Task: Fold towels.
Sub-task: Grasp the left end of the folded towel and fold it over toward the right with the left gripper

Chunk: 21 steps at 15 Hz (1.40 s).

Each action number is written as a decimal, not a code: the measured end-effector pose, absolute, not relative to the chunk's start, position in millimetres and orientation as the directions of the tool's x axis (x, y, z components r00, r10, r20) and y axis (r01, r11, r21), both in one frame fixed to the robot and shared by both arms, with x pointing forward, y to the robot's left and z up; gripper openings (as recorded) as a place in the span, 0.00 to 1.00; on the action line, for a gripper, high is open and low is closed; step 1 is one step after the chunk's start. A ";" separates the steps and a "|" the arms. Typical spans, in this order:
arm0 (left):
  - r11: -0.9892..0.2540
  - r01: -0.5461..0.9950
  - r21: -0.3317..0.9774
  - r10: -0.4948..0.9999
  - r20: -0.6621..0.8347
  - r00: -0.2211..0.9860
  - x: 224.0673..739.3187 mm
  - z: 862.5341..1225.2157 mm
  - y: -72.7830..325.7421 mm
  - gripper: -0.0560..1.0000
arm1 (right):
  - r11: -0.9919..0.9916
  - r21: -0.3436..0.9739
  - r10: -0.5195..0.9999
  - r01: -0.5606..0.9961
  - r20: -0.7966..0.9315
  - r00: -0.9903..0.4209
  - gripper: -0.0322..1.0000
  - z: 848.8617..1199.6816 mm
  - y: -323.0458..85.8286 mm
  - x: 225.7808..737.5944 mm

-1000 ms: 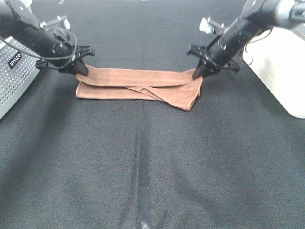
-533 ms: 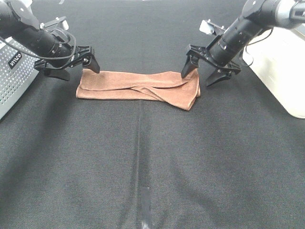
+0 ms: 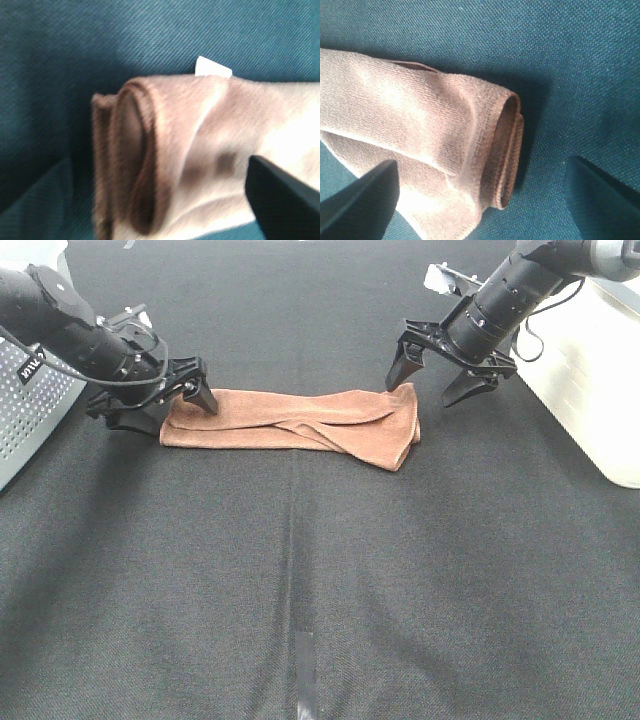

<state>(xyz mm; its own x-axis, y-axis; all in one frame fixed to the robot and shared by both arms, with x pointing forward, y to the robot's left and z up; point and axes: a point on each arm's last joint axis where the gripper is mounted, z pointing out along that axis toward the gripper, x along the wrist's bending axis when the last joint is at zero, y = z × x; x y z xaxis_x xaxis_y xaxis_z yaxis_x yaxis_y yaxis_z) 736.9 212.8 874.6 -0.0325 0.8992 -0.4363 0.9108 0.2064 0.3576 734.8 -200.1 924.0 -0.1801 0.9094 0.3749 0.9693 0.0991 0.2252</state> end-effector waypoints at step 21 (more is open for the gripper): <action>0.055 0.891 0.451 0.940 -0.324 0.106 731.6 994.2 198.2 0.13 | 0.111 0.271 0.905 0.956 0.371 -0.210 0.84 959.0 -200.4 730.3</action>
<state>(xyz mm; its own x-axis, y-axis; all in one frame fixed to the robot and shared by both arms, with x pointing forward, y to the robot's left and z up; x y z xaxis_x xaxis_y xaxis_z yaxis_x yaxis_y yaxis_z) 731.6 198.2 994.2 0.1059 0.9402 -0.3238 0.8909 0.0549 0.4508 730.3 -200.4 959.0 -0.2100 0.9047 0.3707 0.9562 0.1111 0.2707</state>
